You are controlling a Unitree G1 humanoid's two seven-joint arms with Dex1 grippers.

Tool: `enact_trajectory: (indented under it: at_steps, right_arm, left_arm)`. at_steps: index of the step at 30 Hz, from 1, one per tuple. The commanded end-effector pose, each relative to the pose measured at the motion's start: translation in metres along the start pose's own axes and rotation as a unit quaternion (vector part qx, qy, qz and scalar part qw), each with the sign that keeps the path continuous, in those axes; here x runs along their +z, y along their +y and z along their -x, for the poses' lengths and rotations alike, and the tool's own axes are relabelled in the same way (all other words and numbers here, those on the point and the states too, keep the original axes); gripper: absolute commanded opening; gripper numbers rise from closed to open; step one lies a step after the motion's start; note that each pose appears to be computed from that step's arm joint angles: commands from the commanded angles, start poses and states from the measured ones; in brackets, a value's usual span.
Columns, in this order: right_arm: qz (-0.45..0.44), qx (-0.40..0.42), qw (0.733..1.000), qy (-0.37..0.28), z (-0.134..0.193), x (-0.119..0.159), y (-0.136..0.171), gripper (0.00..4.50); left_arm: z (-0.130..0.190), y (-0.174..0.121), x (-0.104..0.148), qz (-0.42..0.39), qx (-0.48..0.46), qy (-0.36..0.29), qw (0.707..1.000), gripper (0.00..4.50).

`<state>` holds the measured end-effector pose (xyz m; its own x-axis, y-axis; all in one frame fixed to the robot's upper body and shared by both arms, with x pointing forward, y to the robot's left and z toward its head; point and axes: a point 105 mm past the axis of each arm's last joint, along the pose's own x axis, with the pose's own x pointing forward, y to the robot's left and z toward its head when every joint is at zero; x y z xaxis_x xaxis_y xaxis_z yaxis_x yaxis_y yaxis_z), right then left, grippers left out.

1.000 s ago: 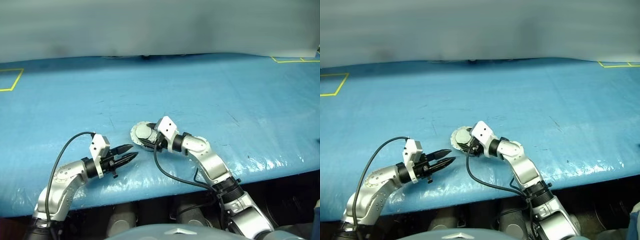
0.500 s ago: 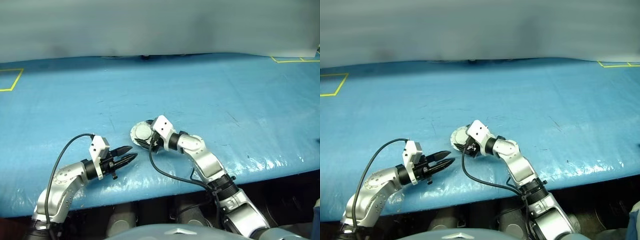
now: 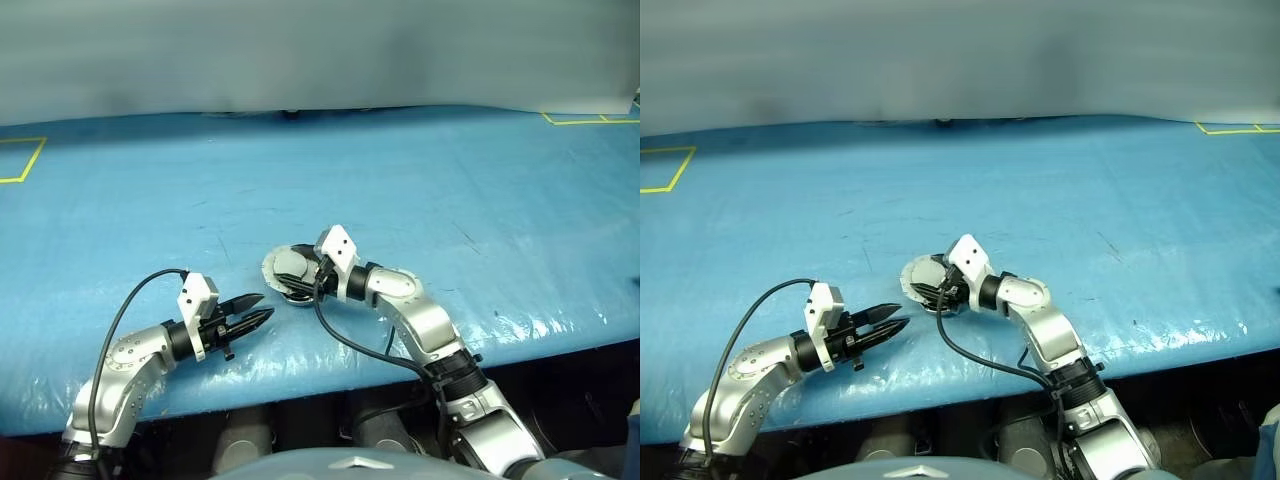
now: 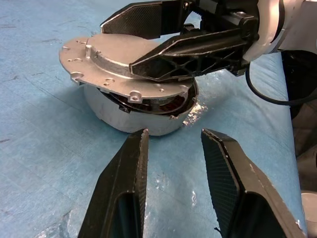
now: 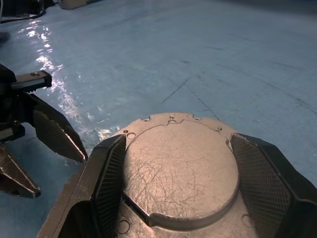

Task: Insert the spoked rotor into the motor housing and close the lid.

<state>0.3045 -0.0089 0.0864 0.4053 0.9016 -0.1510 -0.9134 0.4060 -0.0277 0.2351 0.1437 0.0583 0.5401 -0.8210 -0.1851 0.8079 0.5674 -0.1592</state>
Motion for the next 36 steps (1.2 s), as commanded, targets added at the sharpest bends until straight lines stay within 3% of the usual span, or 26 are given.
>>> enact_trajectory:
  at_steps: [1,8,36]
  right_arm:
    - [0.036,0.031,0.998,-0.032,0.003,0.025,0.003,2.98]
    - [0.064,0.051,0.997,0.007,0.009,0.01,-0.004,2.98]
    - [0.066,0.074,0.994,0.039,0.021,-0.007,-0.009,2.98]
  left_arm:
    - [0.001,0.0,0.005,-0.01,-0.002,-0.003,1.0,1.8]
    - [0.001,-0.001,0.002,-0.007,-0.002,-0.003,1.0,1.8]
    - [0.0,-0.002,-0.002,-0.002,-0.002,0.003,1.0,1.8]
